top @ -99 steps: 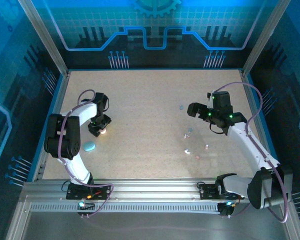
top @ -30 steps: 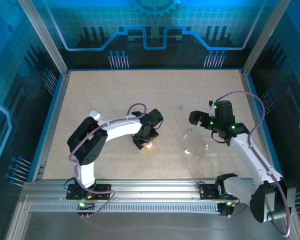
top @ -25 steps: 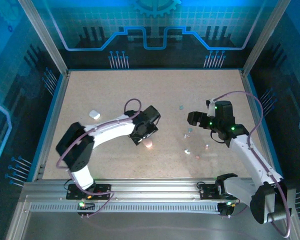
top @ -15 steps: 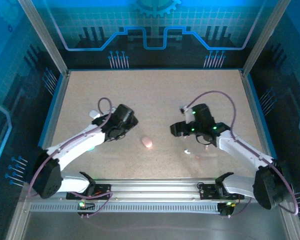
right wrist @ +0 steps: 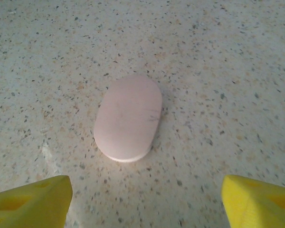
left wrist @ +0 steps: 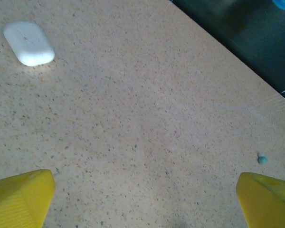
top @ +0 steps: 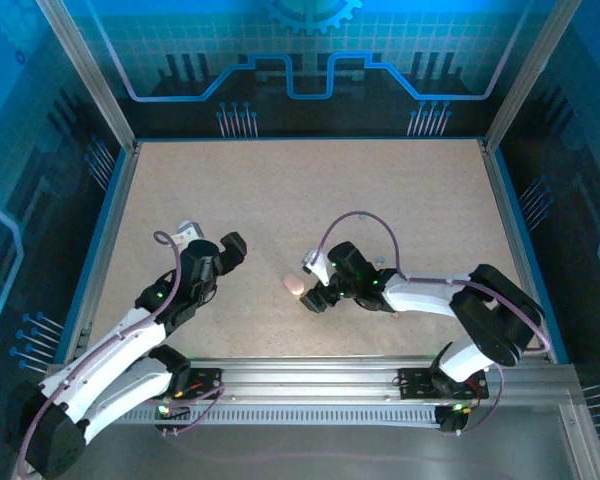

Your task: Insert wireless bluetooth earbuds into charging case

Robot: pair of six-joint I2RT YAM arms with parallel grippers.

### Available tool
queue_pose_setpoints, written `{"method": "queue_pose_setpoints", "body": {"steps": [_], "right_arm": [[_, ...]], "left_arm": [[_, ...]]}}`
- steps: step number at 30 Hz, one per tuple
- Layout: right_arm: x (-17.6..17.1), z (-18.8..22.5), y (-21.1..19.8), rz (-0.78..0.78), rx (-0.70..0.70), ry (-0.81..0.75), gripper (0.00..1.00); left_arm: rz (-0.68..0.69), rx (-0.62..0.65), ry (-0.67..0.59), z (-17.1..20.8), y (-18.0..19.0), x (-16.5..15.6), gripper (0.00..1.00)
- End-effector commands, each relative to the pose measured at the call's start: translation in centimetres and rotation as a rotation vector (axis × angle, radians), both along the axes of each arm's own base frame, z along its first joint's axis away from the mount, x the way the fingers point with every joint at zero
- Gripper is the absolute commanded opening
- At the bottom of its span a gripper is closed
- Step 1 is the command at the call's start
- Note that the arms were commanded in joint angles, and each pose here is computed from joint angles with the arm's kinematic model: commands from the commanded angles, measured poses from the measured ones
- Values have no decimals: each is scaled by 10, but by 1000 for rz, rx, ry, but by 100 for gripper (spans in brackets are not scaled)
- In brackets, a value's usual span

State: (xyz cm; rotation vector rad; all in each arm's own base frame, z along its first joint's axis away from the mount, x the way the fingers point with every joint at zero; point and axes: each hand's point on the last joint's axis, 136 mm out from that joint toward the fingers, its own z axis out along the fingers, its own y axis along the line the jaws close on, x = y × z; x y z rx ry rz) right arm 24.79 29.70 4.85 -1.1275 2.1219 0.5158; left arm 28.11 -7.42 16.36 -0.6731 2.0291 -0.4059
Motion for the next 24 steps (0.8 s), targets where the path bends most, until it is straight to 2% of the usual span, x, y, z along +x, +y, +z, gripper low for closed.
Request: {"method": "queue_pose_setpoints", "body": {"steps": [1, 10, 18, 22, 24], "right_arm": [[12, 12, 26, 50, 62, -103, 83], [18, -10, 44, 76, 77, -110, 80], [18, -25, 46, 105, 52, -113, 66], [17, -30, 48, 120, 44, -116, 63], [16, -30, 49, 132, 45, -119, 55]], "left_arm": [[23, 55, -73, 13, 10, 5, 99], [-1, 95, -65, 14, 10, 5, 99], [-16, 97, -64, 13, 7, 7, 99], [-30, 95, -56, 12, 3, 10, 99], [-37, 95, -50, 12, 2, 11, 99]]}}
